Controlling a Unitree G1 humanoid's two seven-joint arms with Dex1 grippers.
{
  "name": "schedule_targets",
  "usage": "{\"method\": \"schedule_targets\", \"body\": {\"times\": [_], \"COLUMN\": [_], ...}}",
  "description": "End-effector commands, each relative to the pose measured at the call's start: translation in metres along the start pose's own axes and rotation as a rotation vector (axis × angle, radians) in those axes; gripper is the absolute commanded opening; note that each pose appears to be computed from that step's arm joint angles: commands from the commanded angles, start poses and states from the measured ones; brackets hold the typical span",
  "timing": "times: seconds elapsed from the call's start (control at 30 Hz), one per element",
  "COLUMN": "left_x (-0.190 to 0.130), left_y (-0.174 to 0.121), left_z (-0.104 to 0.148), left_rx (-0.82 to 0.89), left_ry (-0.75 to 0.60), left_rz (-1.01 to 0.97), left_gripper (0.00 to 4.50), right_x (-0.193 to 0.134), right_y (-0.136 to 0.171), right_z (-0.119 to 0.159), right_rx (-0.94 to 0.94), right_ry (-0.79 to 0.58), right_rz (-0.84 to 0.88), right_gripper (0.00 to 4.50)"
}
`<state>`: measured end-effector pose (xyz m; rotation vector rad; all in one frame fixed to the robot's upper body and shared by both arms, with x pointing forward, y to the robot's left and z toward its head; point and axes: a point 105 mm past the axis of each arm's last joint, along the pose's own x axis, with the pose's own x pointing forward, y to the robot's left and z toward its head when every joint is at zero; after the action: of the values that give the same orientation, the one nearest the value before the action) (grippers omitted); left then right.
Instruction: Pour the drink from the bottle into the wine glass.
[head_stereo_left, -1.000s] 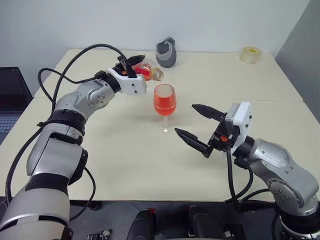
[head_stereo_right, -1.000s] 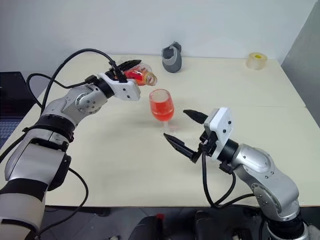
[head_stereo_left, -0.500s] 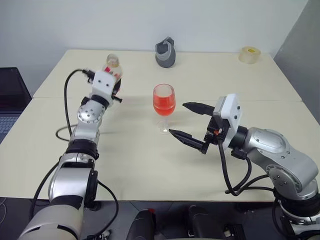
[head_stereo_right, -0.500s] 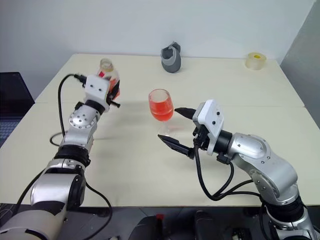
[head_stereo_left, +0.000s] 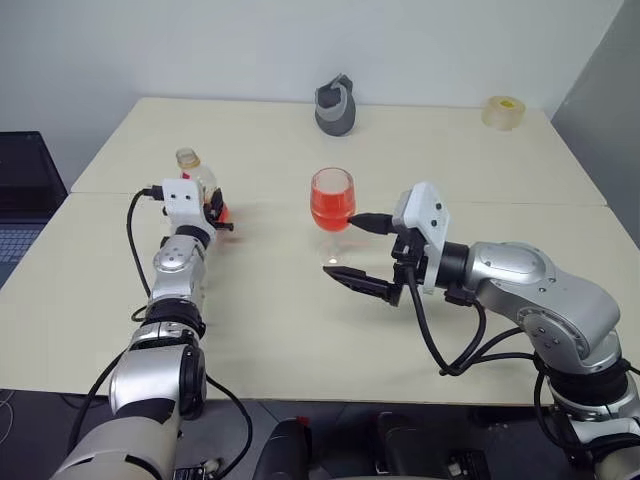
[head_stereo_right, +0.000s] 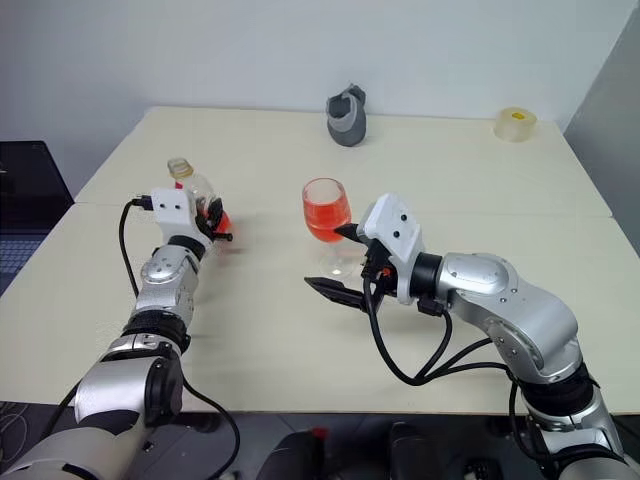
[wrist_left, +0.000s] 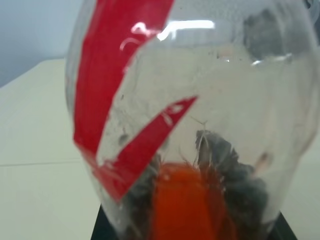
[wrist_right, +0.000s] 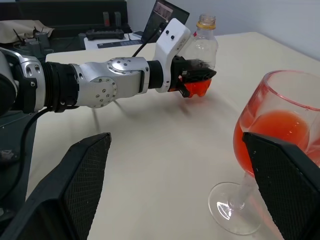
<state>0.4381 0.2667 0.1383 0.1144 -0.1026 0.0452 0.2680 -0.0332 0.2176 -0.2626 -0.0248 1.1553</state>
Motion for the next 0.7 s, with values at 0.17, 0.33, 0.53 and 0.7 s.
{"method": "schedule_targets", "body": {"times": [0.17, 0.33, 0.53, 0.7], "left_x": [-0.003, -0.006, -0.008, -0.01], "left_y": [0.001, -0.003, -0.004, -0.004], "left_z": [-0.005, -0.013, -0.015, -0.016], "left_rx": [-0.014, -0.036, -0.06, -0.069], "left_ry": [0.002, 0.021, 0.013, 0.009], "left_rz": [-0.007, -0.021, -0.032, -0.032], "left_gripper": [1.01, 1.01, 2.35, 4.04], "right_x": [0.0, 0.0, 0.0, 0.0], "right_y": [0.004, 0.005, 0.005, 0.006], "right_z": [0.015, 0.017, 0.019, 0.02], "right_rx": [-0.038, -0.035, -0.03, -0.025], "right_ry": [-0.037, -0.045, -0.05, -0.058], "right_rz": [0.009, 0.011, 0.011, 0.009], "right_gripper": [4.5, 4.5, 4.5, 4.5]}}
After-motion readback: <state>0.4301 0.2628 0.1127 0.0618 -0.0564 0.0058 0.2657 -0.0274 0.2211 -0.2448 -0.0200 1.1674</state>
